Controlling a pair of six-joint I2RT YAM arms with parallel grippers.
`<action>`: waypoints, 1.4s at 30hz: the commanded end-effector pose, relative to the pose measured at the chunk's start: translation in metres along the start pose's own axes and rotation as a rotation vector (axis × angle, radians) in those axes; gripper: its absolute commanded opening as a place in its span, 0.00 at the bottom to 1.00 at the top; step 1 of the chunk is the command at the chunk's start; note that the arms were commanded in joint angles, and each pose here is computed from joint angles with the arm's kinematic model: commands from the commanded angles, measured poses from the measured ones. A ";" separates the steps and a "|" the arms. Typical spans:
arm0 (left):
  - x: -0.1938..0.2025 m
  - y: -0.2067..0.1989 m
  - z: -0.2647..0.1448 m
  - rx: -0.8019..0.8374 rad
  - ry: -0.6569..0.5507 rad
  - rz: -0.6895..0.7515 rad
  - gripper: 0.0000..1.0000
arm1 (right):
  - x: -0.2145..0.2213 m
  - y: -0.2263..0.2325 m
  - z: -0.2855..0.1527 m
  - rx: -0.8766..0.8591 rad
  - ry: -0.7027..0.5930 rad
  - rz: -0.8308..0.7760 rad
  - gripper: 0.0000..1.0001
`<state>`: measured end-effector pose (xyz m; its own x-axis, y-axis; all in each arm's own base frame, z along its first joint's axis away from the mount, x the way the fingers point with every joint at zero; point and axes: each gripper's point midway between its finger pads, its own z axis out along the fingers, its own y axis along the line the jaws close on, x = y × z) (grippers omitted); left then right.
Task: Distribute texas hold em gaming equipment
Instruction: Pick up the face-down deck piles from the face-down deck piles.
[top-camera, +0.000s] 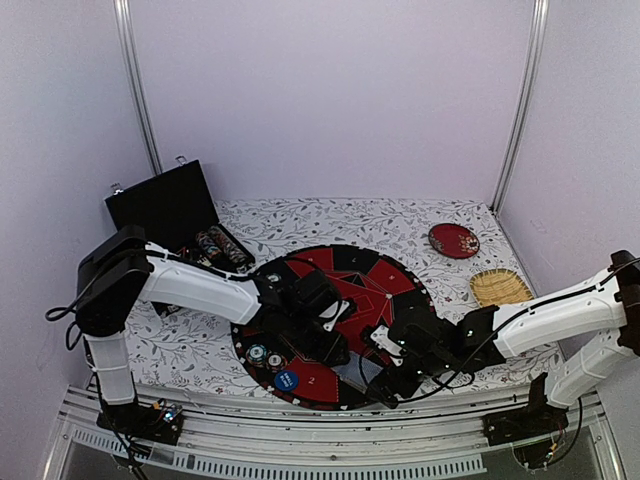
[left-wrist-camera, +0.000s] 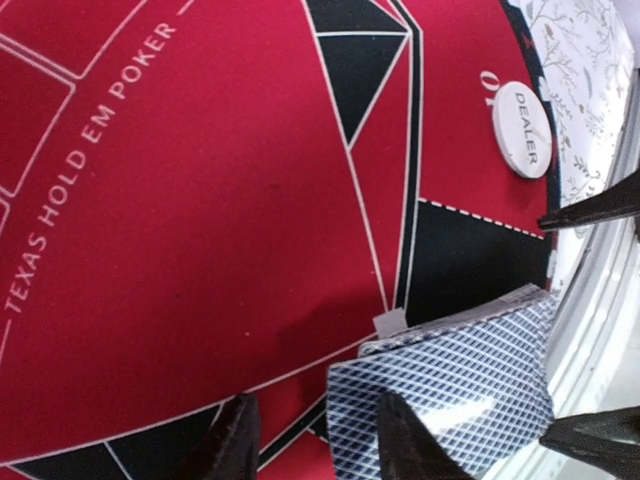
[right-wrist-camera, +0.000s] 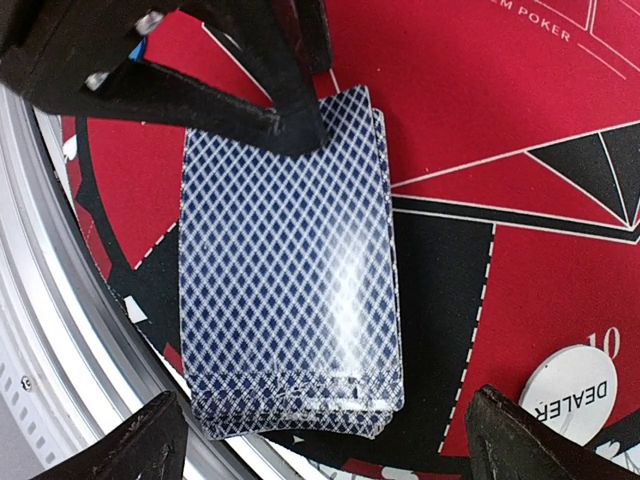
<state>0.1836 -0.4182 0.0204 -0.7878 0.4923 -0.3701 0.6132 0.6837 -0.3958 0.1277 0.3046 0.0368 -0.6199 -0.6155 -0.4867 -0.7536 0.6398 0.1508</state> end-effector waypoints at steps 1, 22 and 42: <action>0.028 0.006 0.002 -0.012 0.065 -0.001 0.40 | 0.001 -0.002 -0.003 0.003 -0.003 0.012 0.99; 0.010 -0.024 -0.010 0.170 -0.005 0.029 0.36 | 0.009 0.011 0.031 -0.055 0.092 -0.047 0.87; 0.004 -0.002 -0.027 0.129 -0.044 0.026 0.00 | 0.020 0.005 0.022 -0.032 0.132 -0.004 0.83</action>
<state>0.1713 -0.4093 0.0336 -0.7771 0.4934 -0.3908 0.6293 0.5999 -0.4940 0.1303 0.3243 0.0208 -0.5998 -0.6555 -0.4588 -0.7811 0.6039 0.1584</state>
